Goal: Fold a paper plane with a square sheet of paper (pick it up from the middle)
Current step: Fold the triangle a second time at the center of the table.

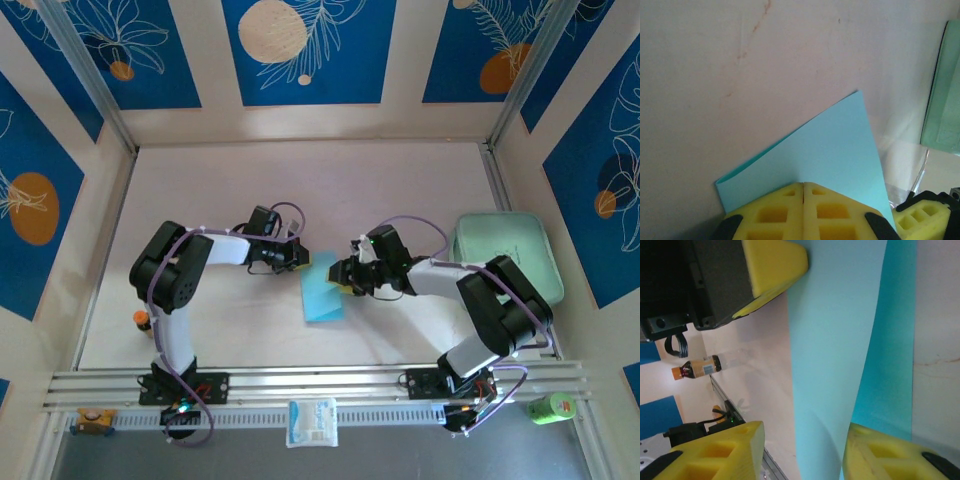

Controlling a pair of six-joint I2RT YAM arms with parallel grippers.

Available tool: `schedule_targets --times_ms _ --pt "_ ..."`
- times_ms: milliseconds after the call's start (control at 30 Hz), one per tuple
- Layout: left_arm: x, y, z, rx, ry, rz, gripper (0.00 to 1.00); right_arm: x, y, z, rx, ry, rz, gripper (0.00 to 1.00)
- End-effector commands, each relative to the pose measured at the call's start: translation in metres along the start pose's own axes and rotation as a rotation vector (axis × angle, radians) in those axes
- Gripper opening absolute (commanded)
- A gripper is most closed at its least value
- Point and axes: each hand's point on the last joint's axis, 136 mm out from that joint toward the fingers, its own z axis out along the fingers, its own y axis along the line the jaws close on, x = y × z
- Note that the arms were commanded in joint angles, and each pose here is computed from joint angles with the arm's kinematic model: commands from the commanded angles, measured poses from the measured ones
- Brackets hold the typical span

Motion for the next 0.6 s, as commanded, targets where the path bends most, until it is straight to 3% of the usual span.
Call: schedule_targets --times_ms 0,300,467,567 --pt "0.026 0.031 0.011 -0.088 0.073 -0.086 0.00 0.010 -0.003 0.003 -0.031 0.054 -0.010 0.40" --pt "0.017 0.001 0.001 -0.028 0.045 -0.039 0.10 0.018 -0.020 0.012 0.009 0.082 0.032 0.31" --pt "0.011 -0.023 -0.013 0.013 0.007 0.014 0.19 0.019 -0.029 0.013 0.052 0.064 0.055 0.15" --pt "0.008 -0.053 -0.031 0.072 -0.055 0.149 0.24 0.012 -0.032 0.011 0.075 0.018 0.092 0.08"
